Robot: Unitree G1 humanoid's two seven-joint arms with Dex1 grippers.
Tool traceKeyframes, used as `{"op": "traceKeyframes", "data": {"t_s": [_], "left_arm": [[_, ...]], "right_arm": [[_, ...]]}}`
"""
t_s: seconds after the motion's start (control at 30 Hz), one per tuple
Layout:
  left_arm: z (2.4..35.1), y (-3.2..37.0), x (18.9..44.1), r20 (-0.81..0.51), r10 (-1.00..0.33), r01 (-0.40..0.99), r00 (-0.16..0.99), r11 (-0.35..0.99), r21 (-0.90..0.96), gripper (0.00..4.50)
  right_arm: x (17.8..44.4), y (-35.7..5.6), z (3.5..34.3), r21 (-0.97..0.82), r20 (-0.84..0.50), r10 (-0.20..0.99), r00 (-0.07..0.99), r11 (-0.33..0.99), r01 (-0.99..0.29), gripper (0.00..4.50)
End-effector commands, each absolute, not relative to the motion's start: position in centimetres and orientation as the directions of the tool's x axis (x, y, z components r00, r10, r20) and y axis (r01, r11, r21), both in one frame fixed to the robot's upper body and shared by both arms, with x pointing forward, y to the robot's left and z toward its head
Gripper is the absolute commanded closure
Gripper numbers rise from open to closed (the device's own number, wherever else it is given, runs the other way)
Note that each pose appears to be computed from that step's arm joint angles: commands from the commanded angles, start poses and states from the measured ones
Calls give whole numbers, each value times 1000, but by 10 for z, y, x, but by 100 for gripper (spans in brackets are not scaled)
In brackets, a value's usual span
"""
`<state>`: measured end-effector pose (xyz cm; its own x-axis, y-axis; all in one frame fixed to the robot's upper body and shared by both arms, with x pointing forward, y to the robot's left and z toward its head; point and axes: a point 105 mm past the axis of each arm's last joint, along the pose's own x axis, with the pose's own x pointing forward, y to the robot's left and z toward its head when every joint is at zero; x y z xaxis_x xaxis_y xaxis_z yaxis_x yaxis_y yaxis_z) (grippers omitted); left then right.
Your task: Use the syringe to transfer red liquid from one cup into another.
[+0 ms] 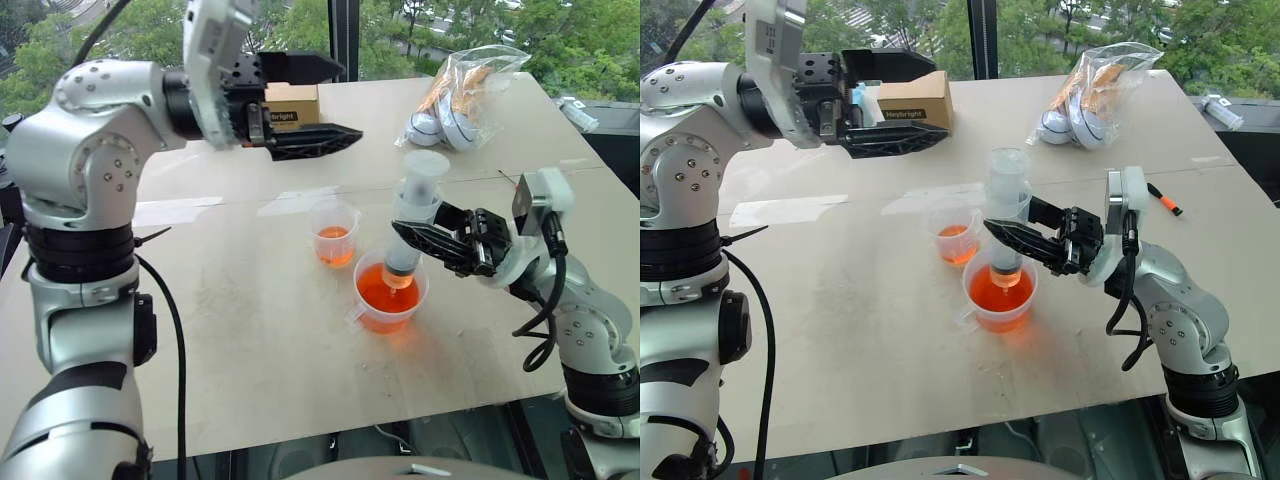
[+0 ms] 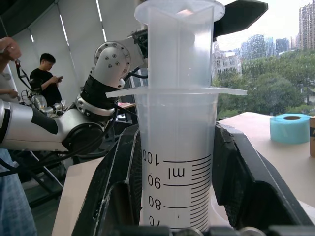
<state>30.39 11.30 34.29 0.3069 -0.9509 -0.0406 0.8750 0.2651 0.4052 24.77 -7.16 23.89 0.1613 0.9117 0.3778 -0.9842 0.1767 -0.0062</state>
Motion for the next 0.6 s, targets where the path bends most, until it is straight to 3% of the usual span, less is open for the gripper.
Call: {"op": "traceKeyframes", "data": {"t_s": [0.03, 0.3, 0.6], "left_arm": [[358, 131, 306, 2, -919, 806, 394, 346, 480, 3], [371, 167, 306, 24, -867, 740, 498, 439, 510, 3], [378, 166, 291, 79, -886, 757, 456, 433, 490, 3]], "right_arm": [[249, -68, 267, -76, 426, 899, 106, 152, -986, 306], [278, -40, 322, -91, 524, 850, 50, 114, -989, 306], [323, 5, 306, -172, 478, 871, 113, 218, -961, 306]]}}
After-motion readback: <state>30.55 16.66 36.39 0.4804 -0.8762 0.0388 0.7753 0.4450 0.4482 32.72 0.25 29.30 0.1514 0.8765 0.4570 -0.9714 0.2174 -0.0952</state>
